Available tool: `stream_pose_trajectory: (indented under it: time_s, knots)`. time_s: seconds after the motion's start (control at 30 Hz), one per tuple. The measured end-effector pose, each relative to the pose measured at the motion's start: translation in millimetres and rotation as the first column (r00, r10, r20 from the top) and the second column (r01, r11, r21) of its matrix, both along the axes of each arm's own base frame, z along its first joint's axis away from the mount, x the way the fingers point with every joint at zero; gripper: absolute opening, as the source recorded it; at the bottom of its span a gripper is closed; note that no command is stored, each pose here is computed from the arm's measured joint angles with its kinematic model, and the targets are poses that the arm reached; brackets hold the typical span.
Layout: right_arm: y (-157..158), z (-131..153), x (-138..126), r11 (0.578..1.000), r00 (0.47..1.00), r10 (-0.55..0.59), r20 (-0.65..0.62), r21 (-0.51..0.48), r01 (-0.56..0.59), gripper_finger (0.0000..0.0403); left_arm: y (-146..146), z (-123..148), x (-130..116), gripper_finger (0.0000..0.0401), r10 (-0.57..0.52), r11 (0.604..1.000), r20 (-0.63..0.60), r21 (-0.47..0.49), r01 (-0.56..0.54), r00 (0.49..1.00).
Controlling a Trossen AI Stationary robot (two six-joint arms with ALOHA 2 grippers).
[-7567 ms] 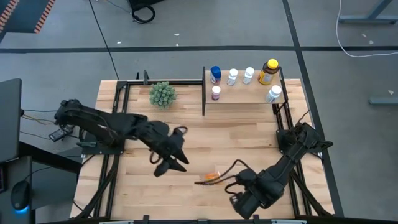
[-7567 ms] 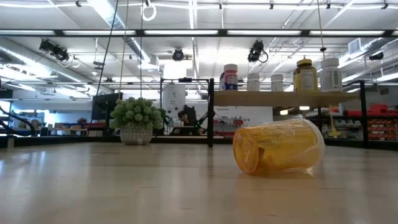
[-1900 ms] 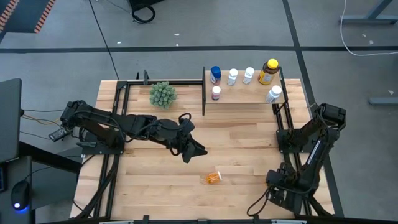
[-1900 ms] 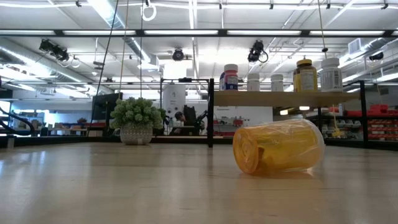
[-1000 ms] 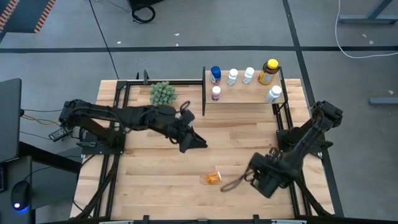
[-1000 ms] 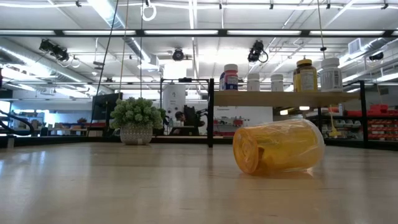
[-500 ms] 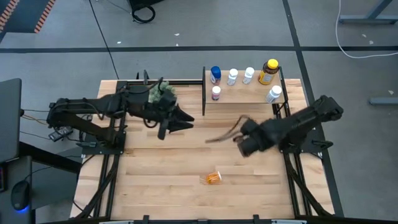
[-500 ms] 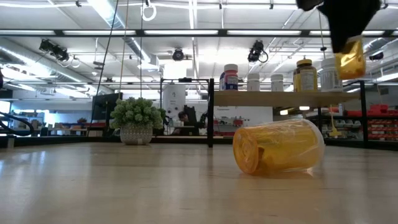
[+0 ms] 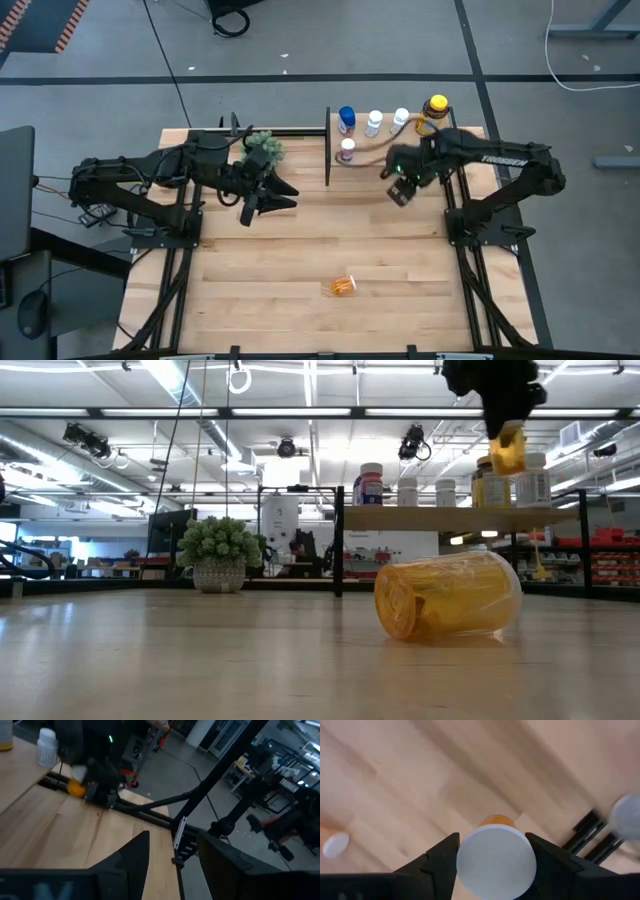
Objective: Pick and place medicine bottles onto shelf by color
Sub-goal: Put the right orange medicine bottle on the shelf
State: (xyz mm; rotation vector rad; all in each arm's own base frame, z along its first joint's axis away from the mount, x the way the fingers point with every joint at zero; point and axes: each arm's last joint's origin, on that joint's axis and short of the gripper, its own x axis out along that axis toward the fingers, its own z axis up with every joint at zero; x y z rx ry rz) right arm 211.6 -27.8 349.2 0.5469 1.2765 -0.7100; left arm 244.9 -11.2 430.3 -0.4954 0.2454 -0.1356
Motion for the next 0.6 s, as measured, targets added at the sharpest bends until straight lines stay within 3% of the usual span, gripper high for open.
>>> stream_pose_trajectory:
  time_s: [0.2, 0.37, 0.6]
  knots:
    - [-35, 21, -2, 0.983, 0.995, -0.092, 0.04, -0.156, 0.097, 0.0219, 0, -2, 0, 0.0172, 0.001, 1.0, -0.016, 0.002, -0.001, 1.0]
    - [-60, 21, -10, 0.983, 0.991, -0.13, 0.031, -0.127, 0.133, 0.0219, 1, -2, 0, 0.0172, 0.036, 0.999, -0.015, 0.009, -0.036, 0.999]
    - [-84, 23, -12, 0.977, 0.982, -0.153, 0.11, -0.134, 0.167, 0.022, 3, -1, 0, 0.0172, 0.085, 0.996, -0.01, 0.018, -0.085, 0.996]
